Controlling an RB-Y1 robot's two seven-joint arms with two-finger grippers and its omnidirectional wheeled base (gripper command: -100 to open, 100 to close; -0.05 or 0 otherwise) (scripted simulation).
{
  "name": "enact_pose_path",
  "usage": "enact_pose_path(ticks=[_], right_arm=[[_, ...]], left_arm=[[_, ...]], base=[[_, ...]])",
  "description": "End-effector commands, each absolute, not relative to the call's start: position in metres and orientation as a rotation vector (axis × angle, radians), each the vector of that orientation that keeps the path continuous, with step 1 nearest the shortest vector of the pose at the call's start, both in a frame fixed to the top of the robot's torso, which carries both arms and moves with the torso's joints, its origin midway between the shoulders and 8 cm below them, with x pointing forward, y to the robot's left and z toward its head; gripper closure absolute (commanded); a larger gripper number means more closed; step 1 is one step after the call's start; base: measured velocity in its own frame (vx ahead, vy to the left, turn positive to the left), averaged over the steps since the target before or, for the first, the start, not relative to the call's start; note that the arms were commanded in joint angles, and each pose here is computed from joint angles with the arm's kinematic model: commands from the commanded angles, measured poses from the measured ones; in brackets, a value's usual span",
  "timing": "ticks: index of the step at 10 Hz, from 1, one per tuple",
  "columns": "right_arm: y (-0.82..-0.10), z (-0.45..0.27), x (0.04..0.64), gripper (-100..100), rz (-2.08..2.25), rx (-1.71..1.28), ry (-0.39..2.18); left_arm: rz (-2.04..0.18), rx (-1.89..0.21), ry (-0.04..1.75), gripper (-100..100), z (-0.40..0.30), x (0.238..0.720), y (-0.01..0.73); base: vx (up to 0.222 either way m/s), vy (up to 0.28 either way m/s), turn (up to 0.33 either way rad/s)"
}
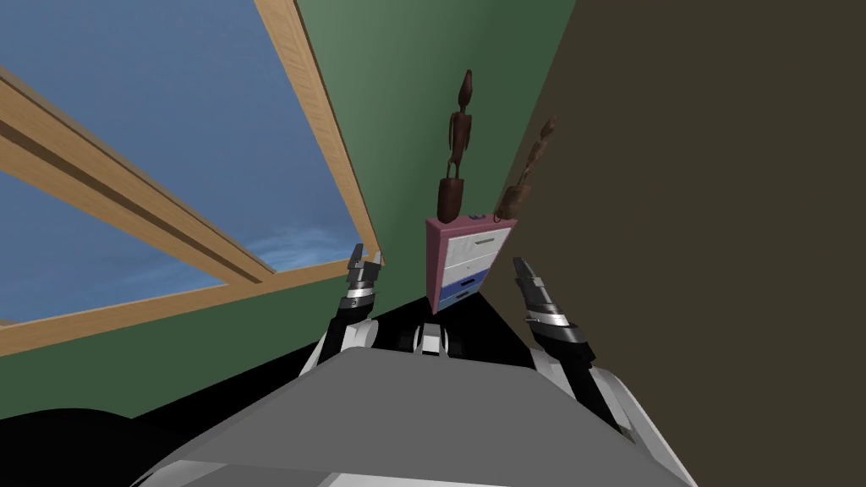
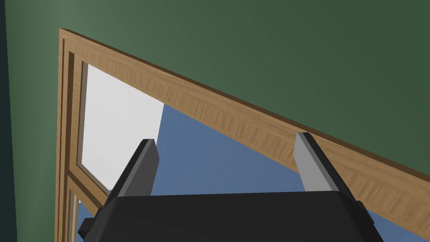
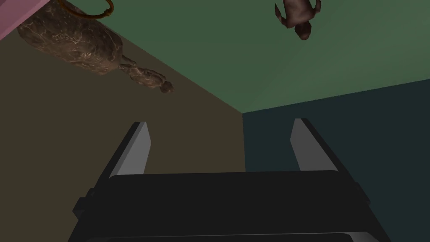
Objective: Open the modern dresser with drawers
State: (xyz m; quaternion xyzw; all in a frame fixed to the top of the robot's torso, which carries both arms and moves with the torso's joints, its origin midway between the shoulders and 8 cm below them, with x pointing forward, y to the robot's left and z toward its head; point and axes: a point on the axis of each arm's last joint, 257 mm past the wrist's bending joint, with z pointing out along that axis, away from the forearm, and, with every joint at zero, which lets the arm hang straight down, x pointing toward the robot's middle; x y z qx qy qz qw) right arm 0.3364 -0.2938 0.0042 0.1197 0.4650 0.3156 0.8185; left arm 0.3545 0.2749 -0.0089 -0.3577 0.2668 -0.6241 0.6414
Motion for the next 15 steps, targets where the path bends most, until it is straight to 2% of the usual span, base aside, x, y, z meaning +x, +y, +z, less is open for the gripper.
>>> enact_pose_path(ticks=[1,15], right_arm=[[-0.300,-0.003,0.335,-100,0.548,0.196,1.034],[-0.357,-0.048,0.325,-100,-0.191,-0.195,1.255]], left_arm=[[-1.423,-0.815,0.608,0,-0.009,0.354,0.275],[-1.423,-0.815,0.608,0,-0.009,0.354,0.275]], base=[[0.035,0.018,0.061],[0.034,0.008,0.118]])
